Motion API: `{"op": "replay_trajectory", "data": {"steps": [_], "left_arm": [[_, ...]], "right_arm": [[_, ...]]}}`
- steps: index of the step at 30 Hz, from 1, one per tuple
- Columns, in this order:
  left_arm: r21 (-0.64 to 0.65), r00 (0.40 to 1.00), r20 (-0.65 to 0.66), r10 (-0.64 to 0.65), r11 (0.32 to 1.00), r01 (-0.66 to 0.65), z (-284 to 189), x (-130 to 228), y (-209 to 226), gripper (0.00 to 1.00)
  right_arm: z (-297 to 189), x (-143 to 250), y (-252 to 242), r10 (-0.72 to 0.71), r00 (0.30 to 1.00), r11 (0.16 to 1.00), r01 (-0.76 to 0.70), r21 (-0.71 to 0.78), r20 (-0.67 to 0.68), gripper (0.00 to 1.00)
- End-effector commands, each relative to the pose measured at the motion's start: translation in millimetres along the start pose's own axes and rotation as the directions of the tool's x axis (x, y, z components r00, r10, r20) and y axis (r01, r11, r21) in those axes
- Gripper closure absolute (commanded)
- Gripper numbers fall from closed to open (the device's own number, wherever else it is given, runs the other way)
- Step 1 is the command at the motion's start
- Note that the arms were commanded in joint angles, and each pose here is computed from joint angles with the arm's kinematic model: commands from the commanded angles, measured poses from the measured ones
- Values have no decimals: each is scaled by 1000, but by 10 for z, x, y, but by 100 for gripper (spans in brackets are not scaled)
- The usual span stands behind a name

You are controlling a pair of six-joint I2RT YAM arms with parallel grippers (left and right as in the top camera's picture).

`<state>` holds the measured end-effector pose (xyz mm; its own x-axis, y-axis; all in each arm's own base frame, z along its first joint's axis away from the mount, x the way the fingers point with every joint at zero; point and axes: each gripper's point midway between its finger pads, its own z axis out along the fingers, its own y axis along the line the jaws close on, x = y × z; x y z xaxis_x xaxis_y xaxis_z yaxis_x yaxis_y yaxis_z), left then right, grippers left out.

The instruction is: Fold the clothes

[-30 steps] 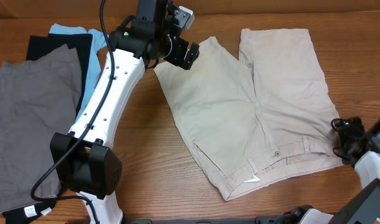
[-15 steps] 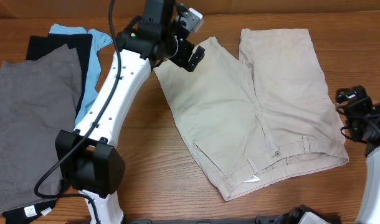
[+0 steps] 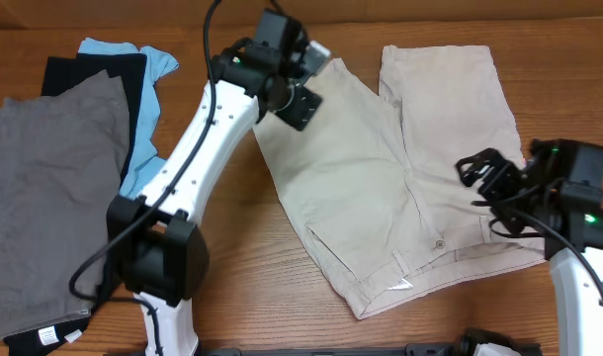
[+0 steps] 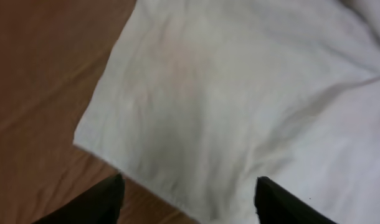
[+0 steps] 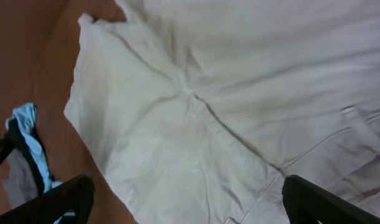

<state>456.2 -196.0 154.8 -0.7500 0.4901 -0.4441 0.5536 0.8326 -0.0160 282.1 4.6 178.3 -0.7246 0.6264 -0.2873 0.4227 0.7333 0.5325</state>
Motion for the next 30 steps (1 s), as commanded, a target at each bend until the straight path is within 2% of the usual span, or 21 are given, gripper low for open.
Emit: {"op": "replay_trajectory", "data": {"steps": [1,6,15,18,25,27,30], "left_arm": [[-24,986,-92,-136,991,134,325,248,292,35],[16,976,-130,-175,984,178,706,374,428,37],[-11,952,-169,-254,967,256,1125,568,663,35],[-21,942,-169,-291,956,291,1200,601,725,40],[-156,923,-162,-349,933,325,1272,680,950,41],[-155,930,-130,-344,933,324,1302,609,978,48],[-136,938,-86,-335,937,322,1328,488,968,71]], "right_arm": [[21,36,152,-56,998,998,56,-24,-16,0],[72,76,177,-74,997,997,74,-17,-33,0],[116,102,136,-65,996,998,65,-1,-56,0],[124,103,132,-64,996,998,64,1,-58,0],[153,109,117,-60,996,998,60,7,-69,0],[166,110,113,-60,996,998,60,8,-71,0],[187,111,101,-58,996,998,59,11,-74,0]]}}
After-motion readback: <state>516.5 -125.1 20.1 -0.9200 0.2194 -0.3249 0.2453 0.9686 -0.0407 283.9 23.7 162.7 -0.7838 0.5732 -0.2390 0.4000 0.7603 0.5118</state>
